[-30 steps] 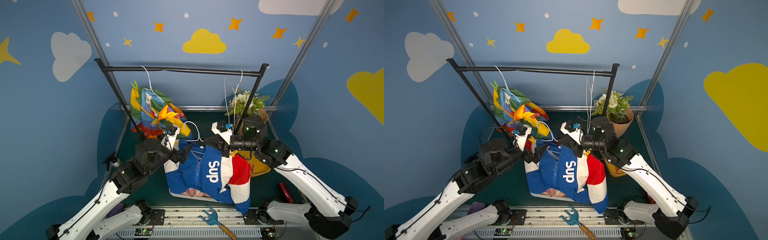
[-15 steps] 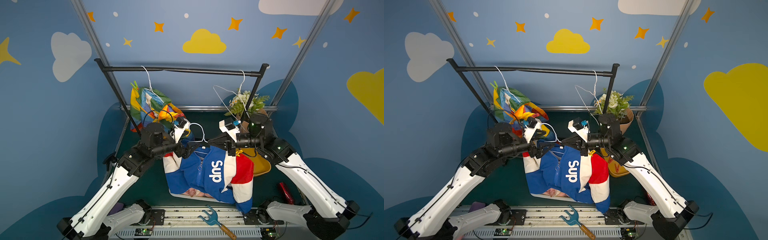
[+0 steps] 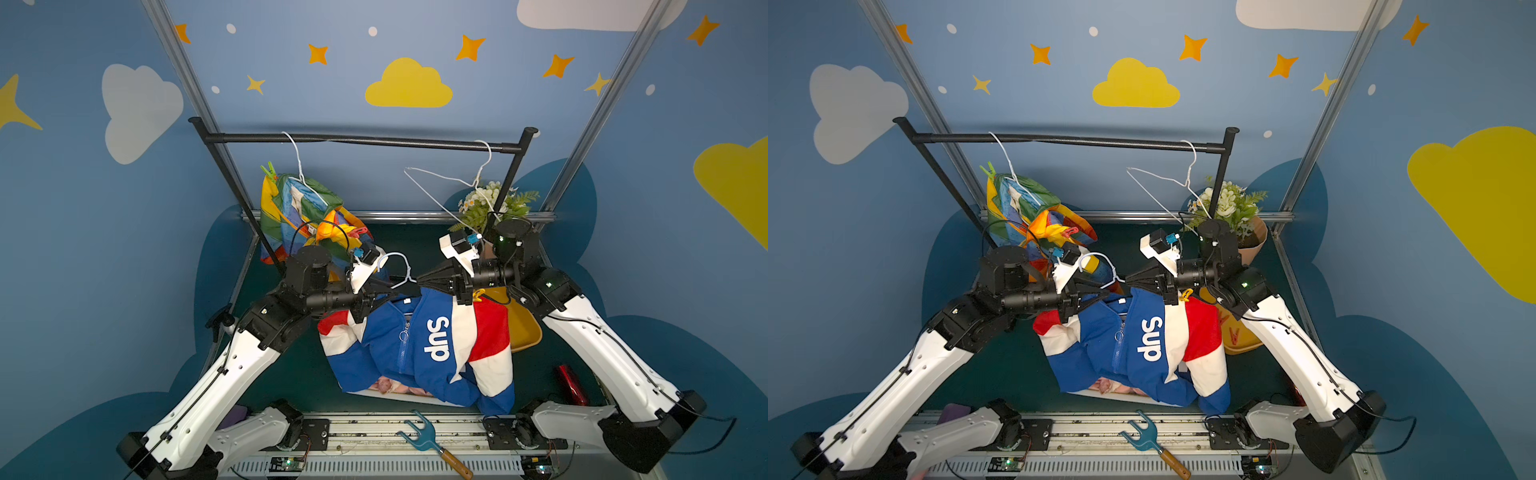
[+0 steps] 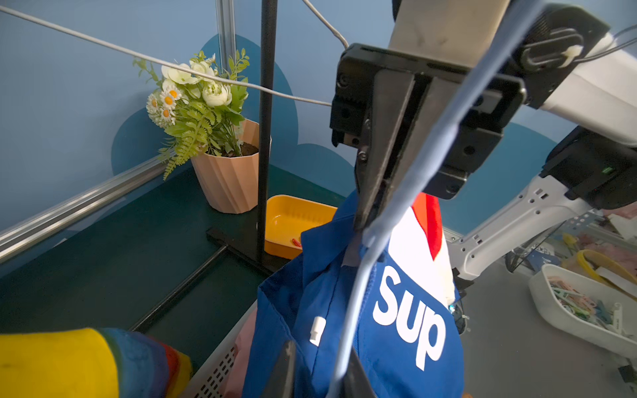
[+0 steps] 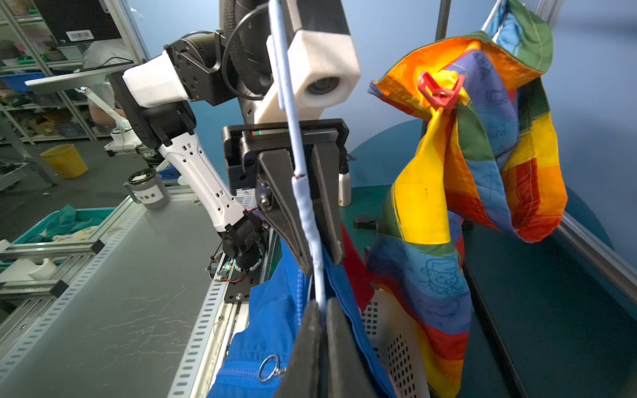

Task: Remove the clothespins securing jackets to the hanger
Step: Adjust the jacket in the basket.

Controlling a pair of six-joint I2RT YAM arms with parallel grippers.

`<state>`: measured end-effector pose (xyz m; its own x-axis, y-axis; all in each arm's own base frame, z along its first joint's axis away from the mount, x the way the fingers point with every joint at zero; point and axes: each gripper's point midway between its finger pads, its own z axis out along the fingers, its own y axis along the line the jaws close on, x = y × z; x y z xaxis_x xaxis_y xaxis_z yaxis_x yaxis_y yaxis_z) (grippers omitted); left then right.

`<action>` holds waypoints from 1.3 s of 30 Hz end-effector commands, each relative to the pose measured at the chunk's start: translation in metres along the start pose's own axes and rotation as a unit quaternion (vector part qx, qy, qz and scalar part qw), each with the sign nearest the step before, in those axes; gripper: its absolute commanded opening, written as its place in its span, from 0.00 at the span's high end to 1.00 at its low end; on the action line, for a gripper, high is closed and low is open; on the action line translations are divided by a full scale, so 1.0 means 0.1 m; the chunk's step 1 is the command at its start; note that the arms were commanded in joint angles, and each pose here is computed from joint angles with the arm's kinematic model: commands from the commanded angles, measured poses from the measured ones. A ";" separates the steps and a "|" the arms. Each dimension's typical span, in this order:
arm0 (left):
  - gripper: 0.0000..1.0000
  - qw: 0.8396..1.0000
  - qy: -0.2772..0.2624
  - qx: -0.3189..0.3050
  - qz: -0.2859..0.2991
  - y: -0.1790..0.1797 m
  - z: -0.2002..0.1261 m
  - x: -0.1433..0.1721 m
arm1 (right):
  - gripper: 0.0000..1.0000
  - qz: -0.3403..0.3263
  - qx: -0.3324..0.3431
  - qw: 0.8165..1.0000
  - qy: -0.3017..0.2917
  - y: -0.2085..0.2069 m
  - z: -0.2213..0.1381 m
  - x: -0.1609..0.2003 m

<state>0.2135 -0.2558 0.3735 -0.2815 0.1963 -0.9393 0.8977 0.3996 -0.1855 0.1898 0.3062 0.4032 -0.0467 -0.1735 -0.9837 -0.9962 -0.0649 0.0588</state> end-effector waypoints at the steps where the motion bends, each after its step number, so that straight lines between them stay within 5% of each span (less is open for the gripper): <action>1: 0.89 0.999 -0.030 -0.008 0.016 0.01 -0.02 -0.15 | 1.00 0.011 0.014 1.000 -0.011 -0.09 -0.02 -0.13; 9: 0.93 0.999 -0.030 -0.031 0.016 0.07 -0.05 -0.11 | 1.00 0.025 0.033 0.999 -0.006 -0.18 -0.07 -0.08; 12: 0.92 0.999 -0.029 -0.043 0.014 0.12 -0.04 -0.10 | 0.84 0.020 0.048 0.999 -0.003 -0.20 -0.09 -0.10; 19: 0.91 0.998 -0.036 -0.049 0.010 0.15 -0.04 -0.12 | 0.97 0.030 0.055 0.998 0.004 -0.22 -0.11 -0.08; 20: 0.91 0.998 -0.036 -0.049 0.011 0.14 -0.04 -0.12 | 0.88 0.032 0.058 0.998 0.006 -0.24 -0.11 -0.07; 21: 0.91 0.998 -0.037 -0.050 0.010 0.14 -0.04 -0.13 | 0.64 0.029 0.068 0.997 0.009 -0.27 -0.12 -0.06; 23: 0.91 0.998 -0.035 -0.046 0.010 0.13 -0.05 -0.12 | 0.50 0.018 0.088 0.996 0.008 -0.30 -0.16 -0.07; 31: 0.91 0.998 -0.045 -0.031 0.008 0.02 -0.10 -0.15 | 0.46 0.005 0.198 0.980 0.030 -0.54 -0.62 0.06; 39: 0.90 0.999 -0.040 -0.015 -0.005 -0.05 -0.11 -0.10 | 0.44 -0.048 0.222 0.972 0.065 -0.35 -0.96 0.37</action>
<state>0.2155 -0.2475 0.3706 -0.3006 0.1613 -0.9400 0.8648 0.4617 -0.1973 0.2415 0.2123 0.3933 -0.0060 -0.2549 -0.9670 -0.9244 0.3701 -0.0919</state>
